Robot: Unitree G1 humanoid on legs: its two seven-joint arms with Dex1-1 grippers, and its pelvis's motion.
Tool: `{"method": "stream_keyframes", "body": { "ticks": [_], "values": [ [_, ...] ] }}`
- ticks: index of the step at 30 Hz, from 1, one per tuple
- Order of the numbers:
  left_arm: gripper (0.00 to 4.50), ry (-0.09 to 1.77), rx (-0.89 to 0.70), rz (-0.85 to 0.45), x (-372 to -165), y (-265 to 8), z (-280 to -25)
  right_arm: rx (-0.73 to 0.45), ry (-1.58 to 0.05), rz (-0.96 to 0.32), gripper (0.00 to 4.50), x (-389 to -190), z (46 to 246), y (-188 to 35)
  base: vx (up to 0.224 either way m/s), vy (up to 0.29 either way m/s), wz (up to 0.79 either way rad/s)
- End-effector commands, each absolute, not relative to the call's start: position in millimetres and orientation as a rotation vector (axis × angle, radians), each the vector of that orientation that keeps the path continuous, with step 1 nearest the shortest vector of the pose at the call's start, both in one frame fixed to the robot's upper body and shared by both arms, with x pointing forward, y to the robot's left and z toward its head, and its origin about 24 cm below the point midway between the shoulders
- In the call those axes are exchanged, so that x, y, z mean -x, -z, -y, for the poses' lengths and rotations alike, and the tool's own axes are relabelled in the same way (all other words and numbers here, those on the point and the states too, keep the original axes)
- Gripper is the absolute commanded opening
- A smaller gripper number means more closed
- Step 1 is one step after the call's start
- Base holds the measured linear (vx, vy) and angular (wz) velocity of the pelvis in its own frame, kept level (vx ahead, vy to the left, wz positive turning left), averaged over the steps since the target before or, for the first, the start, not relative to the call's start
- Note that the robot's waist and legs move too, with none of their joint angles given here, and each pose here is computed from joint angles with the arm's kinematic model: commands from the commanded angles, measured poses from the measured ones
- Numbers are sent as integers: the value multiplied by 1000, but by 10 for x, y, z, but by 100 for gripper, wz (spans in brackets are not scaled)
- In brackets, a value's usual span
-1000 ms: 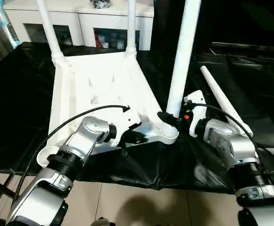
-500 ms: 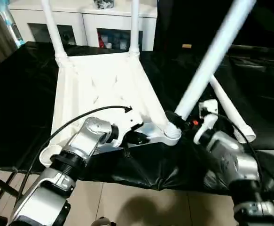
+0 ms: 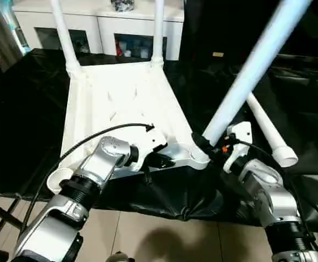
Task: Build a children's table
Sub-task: Insert table leg to table base
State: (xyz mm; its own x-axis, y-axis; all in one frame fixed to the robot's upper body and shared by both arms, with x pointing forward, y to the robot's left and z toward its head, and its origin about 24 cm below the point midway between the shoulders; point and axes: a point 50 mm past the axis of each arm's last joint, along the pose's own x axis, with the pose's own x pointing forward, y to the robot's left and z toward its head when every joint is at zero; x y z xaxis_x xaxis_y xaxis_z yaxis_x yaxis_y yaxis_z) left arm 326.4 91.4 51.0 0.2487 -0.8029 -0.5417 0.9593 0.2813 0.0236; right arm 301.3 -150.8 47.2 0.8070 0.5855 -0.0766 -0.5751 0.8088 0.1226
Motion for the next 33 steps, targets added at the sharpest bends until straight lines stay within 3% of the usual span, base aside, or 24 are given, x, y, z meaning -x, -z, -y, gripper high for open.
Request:
{"method": "stream_keyframes", "body": {
  "ticks": [1, 13, 25, 33],
  "values": [
    [0, 1207, -392, -399, -3337, -644, -897, -107, -633, -257, 190, -2891, 1459, -179, 0, 0, 0],
    [0, 1249, -416, -403, -3314, -648, -892, 17, -809, -373, 190, -2897, 1397, -125, 0, 0, 0],
    [0, 1358, -467, -390, -3323, -769, -937, 8, -934, -394, 190, -3086, 1507, -249, 0, 0, 0],
    [0, 1432, -491, -405, -3299, -830, -1037, 69, -1068, -397, 190, -3038, 1493, -254, 0, 0, 0]
  ]
}}
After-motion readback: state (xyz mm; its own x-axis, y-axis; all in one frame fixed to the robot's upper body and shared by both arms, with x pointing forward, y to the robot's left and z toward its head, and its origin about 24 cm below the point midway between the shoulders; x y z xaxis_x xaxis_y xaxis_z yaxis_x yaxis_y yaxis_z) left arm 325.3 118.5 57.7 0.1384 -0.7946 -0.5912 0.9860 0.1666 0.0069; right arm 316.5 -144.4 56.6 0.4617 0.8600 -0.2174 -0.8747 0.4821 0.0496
